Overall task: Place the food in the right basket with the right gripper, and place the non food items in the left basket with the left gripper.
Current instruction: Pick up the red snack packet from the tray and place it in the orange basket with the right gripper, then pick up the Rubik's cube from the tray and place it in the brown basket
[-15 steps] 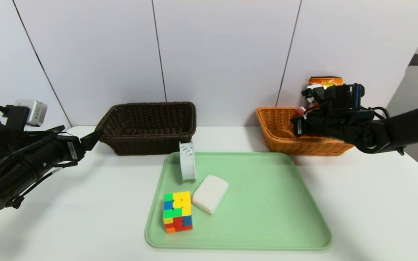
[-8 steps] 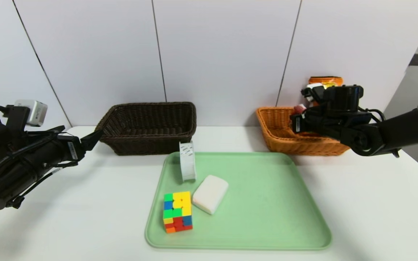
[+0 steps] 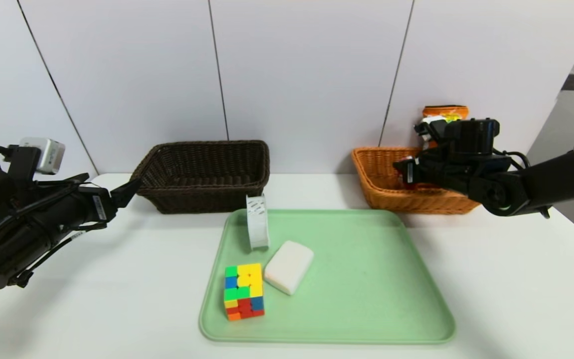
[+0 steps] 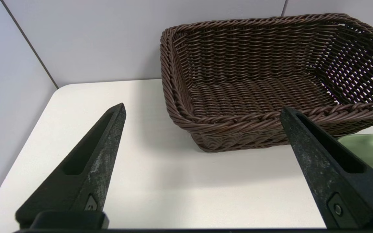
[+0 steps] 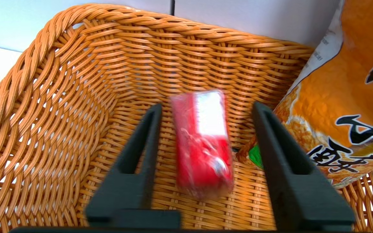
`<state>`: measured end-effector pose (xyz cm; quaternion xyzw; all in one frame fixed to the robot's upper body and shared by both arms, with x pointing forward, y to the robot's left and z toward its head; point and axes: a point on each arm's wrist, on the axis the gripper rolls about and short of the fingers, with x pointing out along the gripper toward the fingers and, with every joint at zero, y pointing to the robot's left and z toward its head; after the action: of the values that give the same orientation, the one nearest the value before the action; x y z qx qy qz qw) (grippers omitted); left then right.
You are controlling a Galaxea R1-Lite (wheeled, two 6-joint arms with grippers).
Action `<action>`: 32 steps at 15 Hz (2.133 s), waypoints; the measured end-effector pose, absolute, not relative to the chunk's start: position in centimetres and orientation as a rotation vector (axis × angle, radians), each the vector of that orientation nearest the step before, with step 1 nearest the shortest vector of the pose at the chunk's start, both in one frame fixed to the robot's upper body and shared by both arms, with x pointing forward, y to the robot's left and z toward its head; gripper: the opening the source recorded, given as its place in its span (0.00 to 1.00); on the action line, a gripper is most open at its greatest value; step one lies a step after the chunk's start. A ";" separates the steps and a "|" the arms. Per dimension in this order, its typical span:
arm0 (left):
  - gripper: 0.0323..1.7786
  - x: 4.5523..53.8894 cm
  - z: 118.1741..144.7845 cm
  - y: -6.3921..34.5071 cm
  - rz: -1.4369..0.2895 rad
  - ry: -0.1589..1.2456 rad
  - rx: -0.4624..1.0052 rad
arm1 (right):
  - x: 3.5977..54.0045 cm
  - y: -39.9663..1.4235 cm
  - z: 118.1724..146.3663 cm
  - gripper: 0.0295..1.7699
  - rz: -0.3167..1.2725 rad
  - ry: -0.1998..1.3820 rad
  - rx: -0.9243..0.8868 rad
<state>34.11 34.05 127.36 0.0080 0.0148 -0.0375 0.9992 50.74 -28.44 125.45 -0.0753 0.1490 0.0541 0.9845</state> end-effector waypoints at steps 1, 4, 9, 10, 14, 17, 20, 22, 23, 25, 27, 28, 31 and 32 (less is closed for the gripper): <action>0.95 34.1 127.3 34.0 -0.075 0.031 0.016 | 50.7 -28.4 125.5 0.62 0.109 0.298 -0.151; 0.95 33.9 127.4 34.0 -0.076 0.012 0.018 | 50.4 -28.5 126.1 0.74 0.108 0.285 -0.151; 0.95 33.6 127.1 34.0 -0.076 0.012 0.020 | 48.2 -28.3 127.7 0.84 0.121 0.268 -0.152; 0.95 33.6 127.1 34.0 -0.076 0.009 0.020 | 47.6 -28.2 128.2 0.86 0.125 0.261 -0.152; 0.95 33.5 127.2 34.0 -0.076 0.004 0.022 | 44.4 -27.0 131.2 0.90 0.171 0.194 -0.147; 0.95 33.3 127.1 34.0 -0.078 0.006 0.023 | 41.3 -25.1 133.5 0.92 0.243 0.133 -0.149; 0.95 33.1 126.9 34.0 -0.080 0.016 0.024 | 37.8 -21.5 134.3 0.94 0.381 0.106 -0.158; 0.95 33.1 126.9 34.0 -0.080 0.015 0.026 | 35.4 -18.9 134.1 0.94 0.489 0.110 -0.173; 0.95 33.2 127.0 34.0 -0.081 0.012 0.026 | 34.6 -18.0 133.9 0.95 0.530 0.125 -0.182; 0.95 33.2 127.0 34.0 -0.081 0.009 0.025 | 33.2 -16.5 133.3 0.95 0.606 0.184 -0.210; 0.95 33.3 127.0 33.9 -0.083 0.009 0.025 | 32.7 -15.6 133.3 0.95 0.649 0.219 -0.241; 0.95 33.3 127.0 33.9 -0.084 0.009 0.024 | 32.8 -15.2 133.3 0.96 0.657 0.218 -0.246; 0.95 33.1 127.2 33.3 -0.113 0.002 0.025 | 32.9 -14.8 132.8 0.96 0.666 0.233 -0.247; 0.95 32.9 127.3 32.8 -0.138 -0.002 0.025 | 33.0 -14.7 132.6 0.96 0.666 0.240 -0.248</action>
<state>32.91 32.77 127.31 0.0126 -0.0009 -0.0691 0.9975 32.97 -14.73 132.61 -0.1213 0.1174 0.3253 0.9304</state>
